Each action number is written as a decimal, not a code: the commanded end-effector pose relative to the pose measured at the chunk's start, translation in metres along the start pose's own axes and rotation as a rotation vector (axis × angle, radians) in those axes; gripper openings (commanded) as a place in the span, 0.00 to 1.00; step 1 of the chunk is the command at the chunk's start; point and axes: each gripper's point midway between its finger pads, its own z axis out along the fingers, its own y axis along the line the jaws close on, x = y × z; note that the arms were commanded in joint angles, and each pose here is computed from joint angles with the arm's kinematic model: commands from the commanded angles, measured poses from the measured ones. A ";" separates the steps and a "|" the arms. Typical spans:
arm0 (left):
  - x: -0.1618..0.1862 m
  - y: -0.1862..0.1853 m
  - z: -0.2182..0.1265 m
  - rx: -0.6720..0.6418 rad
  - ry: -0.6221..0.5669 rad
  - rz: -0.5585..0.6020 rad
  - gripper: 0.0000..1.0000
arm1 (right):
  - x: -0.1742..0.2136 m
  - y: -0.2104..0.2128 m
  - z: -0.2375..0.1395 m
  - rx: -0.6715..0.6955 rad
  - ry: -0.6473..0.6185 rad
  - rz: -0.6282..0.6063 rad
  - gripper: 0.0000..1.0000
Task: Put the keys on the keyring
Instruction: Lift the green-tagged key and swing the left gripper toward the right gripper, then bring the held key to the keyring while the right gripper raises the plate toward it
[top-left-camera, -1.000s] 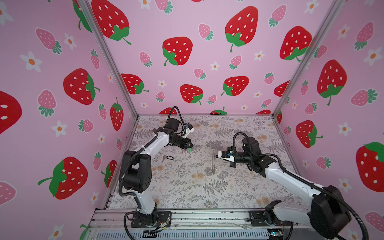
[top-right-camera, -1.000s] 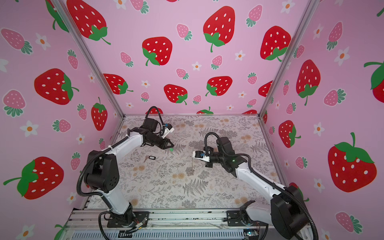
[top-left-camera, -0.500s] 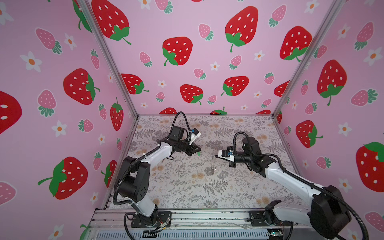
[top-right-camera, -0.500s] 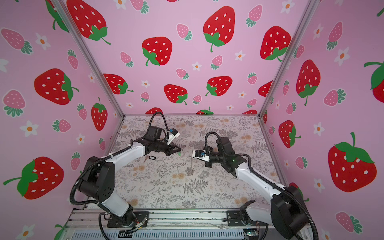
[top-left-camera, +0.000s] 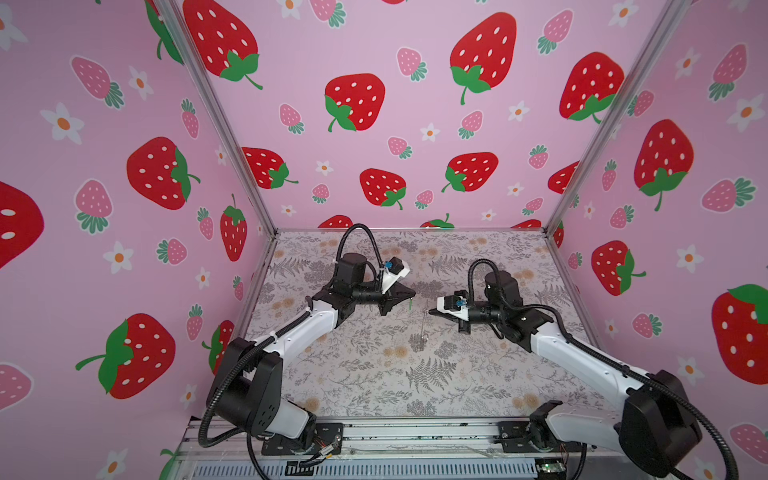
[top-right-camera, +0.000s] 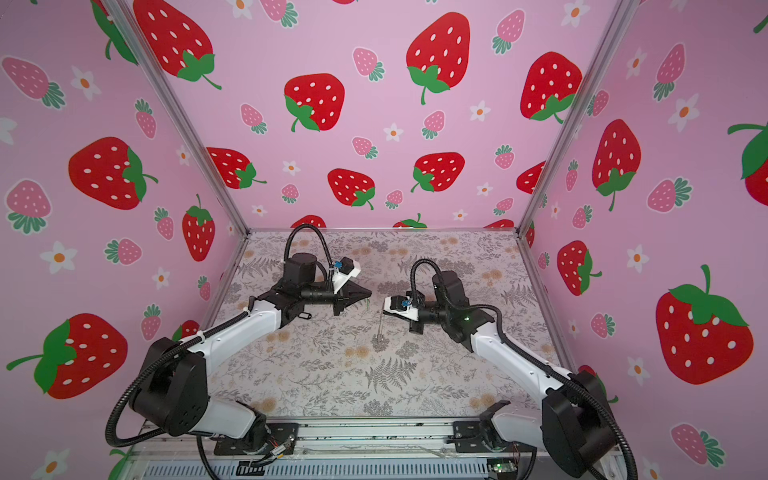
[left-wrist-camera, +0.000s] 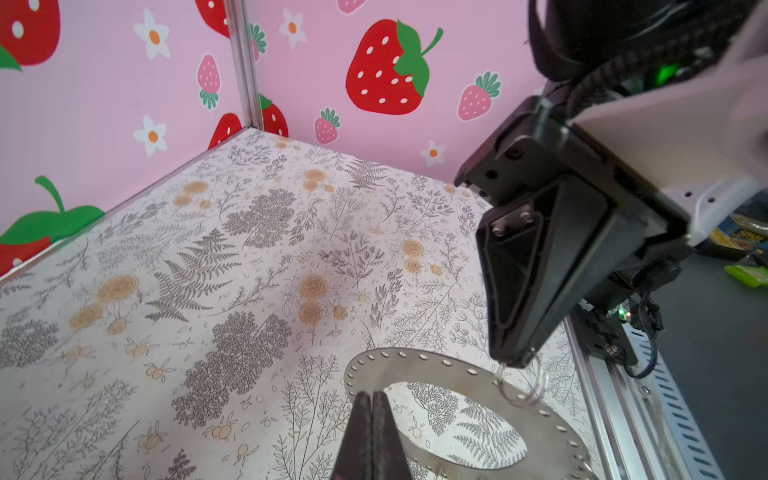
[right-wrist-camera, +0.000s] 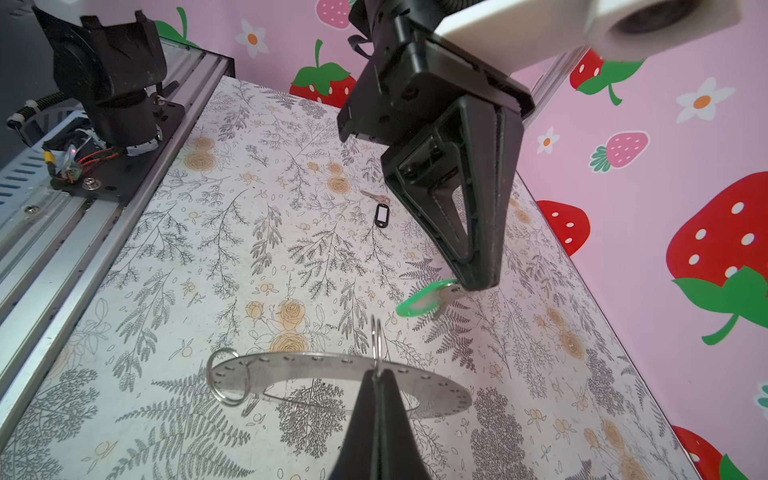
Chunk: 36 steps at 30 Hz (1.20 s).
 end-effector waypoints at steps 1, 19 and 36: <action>-0.020 -0.019 -0.006 0.055 -0.075 0.173 0.00 | -0.020 -0.002 -0.004 -0.041 -0.048 0.001 0.00; -0.049 -0.052 -0.014 0.146 -0.129 0.288 0.00 | -0.028 -0.018 -0.023 0.169 -0.055 -0.173 0.00; -0.062 -0.065 -0.012 0.174 -0.128 0.306 0.00 | -0.027 -0.022 -0.040 0.373 -0.034 -0.469 0.00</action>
